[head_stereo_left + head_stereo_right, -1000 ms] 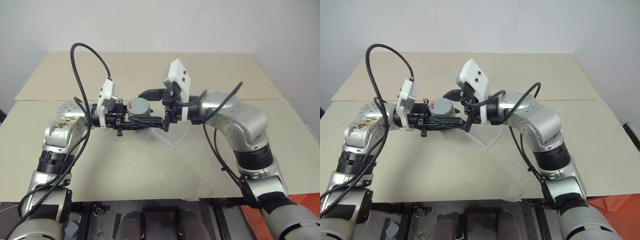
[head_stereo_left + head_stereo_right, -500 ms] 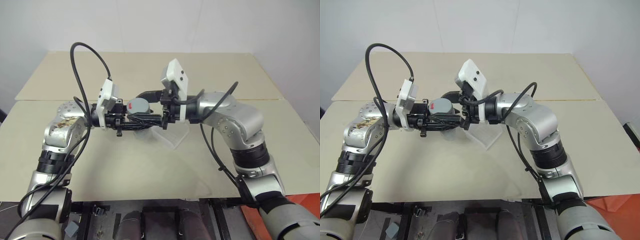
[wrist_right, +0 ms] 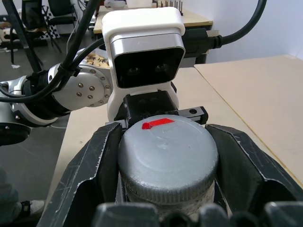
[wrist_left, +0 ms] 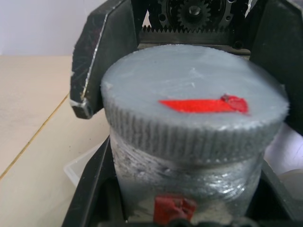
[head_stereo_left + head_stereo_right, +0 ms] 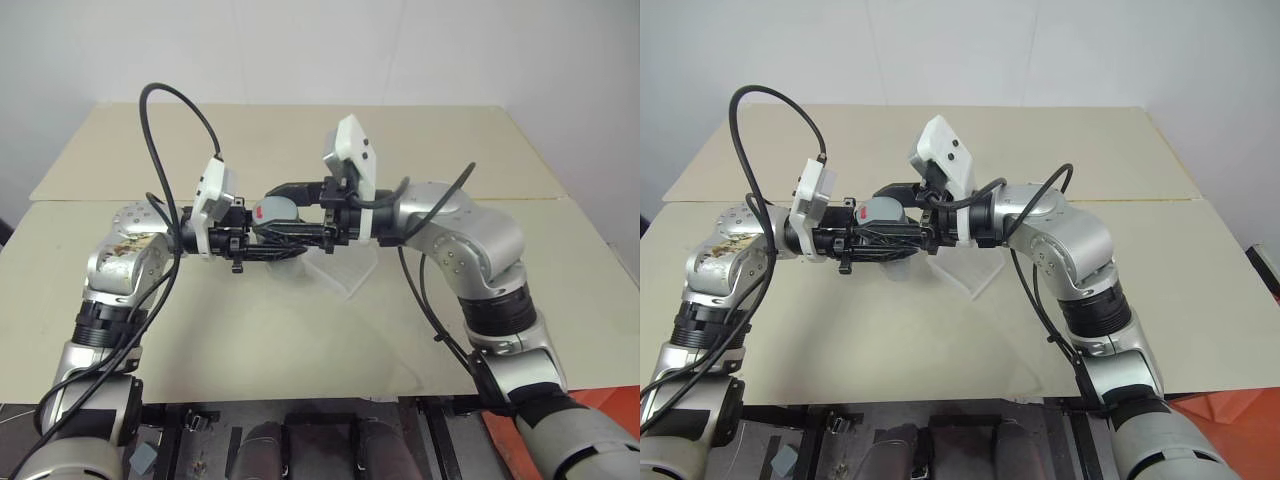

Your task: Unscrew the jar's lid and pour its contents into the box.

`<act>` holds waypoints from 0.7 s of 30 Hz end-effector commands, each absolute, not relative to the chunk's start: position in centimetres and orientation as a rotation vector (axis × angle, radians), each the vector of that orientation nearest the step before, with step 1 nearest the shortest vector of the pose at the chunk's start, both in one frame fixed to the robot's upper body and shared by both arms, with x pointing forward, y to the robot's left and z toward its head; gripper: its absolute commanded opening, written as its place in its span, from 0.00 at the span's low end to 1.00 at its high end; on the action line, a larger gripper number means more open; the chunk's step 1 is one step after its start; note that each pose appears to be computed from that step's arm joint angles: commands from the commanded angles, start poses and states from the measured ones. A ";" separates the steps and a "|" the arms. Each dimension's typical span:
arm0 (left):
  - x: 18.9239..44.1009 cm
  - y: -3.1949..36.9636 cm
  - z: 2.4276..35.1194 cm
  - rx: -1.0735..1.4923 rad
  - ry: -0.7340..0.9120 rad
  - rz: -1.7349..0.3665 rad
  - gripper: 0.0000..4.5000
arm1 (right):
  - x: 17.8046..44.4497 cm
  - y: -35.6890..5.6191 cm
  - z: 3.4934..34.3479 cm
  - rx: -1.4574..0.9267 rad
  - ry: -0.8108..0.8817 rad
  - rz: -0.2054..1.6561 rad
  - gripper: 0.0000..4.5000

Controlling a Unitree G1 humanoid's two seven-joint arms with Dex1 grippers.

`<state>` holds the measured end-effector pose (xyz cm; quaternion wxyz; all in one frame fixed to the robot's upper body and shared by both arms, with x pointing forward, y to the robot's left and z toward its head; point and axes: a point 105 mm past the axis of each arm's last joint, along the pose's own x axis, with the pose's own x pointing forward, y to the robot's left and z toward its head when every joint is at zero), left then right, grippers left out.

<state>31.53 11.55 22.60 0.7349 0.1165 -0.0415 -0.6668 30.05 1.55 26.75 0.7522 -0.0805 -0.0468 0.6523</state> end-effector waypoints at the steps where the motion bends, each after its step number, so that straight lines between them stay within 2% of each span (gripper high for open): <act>1: 30.6 11.9 24.7 0.318 -0.177 -1.498 0.43 | 29.5 1.2 28.4 -0.141 -0.171 1.501 0.61; 6: 28.0 12.3 25.8 0.301 -0.221 -1.670 0.43 | 27.3 0.2 28.1 -0.173 -0.178 1.826 0.61; 11: 25.7 12.1 26.0 0.305 -0.212 -1.808 0.43 | 26.6 -0.1 27.6 -0.277 -0.217 2.063 0.61; 14: 25.2 11.8 26.1 0.302 -0.208 -1.840 0.43 | 27.4 0.2 27.3 -0.307 -0.213 2.105 0.61; 18: 25.5 11.7 25.8 0.312 -0.205 -1.816 0.43 | 28.4 0.9 27.1 -0.338 -0.217 2.069 0.61; 19: 25.8 11.7 25.7 0.312 -0.205 -1.796 0.43 | 28.6 1.0 27.1 -0.336 -0.222 2.046 0.74; 21: 26.3 11.9 25.5 0.311 -0.197 -1.749 0.43 | 28.9 0.8 27.3 -0.318 -0.234 2.002 0.82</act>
